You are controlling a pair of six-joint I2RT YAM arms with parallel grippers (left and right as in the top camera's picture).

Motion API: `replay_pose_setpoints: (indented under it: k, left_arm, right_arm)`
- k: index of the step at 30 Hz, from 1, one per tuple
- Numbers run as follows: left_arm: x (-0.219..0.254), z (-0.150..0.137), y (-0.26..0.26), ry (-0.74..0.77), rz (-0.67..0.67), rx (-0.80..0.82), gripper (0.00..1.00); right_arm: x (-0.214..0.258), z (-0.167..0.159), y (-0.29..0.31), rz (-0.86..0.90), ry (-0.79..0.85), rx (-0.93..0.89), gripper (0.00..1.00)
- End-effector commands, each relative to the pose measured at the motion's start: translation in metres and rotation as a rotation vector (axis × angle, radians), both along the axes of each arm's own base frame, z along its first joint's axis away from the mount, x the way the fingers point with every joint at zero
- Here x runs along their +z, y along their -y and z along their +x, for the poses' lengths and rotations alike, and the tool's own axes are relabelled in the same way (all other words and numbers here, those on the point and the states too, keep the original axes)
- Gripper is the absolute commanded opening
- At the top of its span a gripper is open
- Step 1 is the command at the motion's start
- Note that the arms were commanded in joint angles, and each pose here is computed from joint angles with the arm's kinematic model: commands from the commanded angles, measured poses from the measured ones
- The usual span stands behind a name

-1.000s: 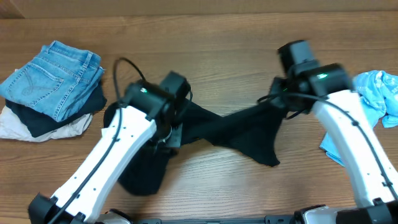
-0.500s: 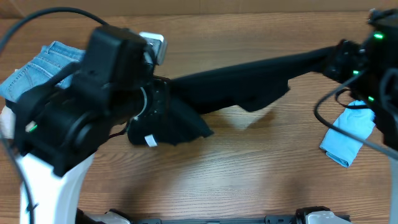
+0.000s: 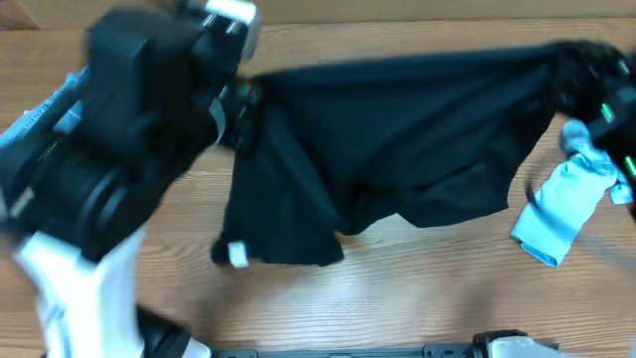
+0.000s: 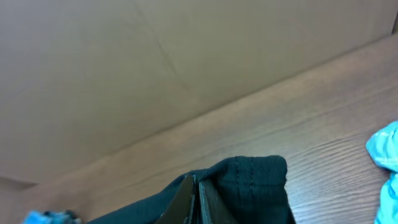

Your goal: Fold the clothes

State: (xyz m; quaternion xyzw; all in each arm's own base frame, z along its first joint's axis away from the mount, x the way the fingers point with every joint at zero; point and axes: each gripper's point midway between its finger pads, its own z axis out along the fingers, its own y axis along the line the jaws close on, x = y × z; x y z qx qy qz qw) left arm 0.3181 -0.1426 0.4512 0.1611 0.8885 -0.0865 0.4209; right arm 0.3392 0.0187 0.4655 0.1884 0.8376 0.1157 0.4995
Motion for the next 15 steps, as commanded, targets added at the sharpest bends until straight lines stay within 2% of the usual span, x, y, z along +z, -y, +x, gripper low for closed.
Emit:
replay_pose_setpoints:
  k: [1, 3, 4, 5, 8, 13, 15]
  left_arm:
    - [-0.046, 0.091, -0.01, -0.004, 0.184, 0.04, 0.04]
    - [-0.04, 0.128, -0.004, 0.092, 0.174, 0.021, 0.04]
    - [-0.027, 0.133, -0.001, 0.142, 0.151, 0.023, 0.04]
    - [-0.003, 0.129, 0.002, 0.216, 0.122, 0.017, 0.04]
    - [0.054, 0.115, -0.013, 0.393, 0.148, 0.06, 0.04]
    - [0.096, 0.084, -0.03, 0.516, 0.195, 0.057, 0.04]
    - [0.093, 0.071, -0.035, 0.49, 0.204, 0.052, 0.04]
  right_arm:
    - [-0.037, 0.082, 0.01, -0.041, -0.041, -0.063, 0.04]
    - [-0.029, 0.121, 0.008, -0.067, 0.054, -0.041, 0.04]
    - [-0.018, 0.129, 0.004, -0.08, 0.107, -0.013, 0.04]
    - [-0.007, 0.131, 0.003, -0.1, 0.148, 0.001, 0.04]
    - [0.02, 0.131, 0.013, -0.143, 0.242, -0.022, 0.04]
    - [0.025, 0.128, 0.039, -0.152, 0.252, -0.075, 0.04]
    - [0.012, 0.123, 0.044, -0.155, 0.195, -0.082, 0.04]
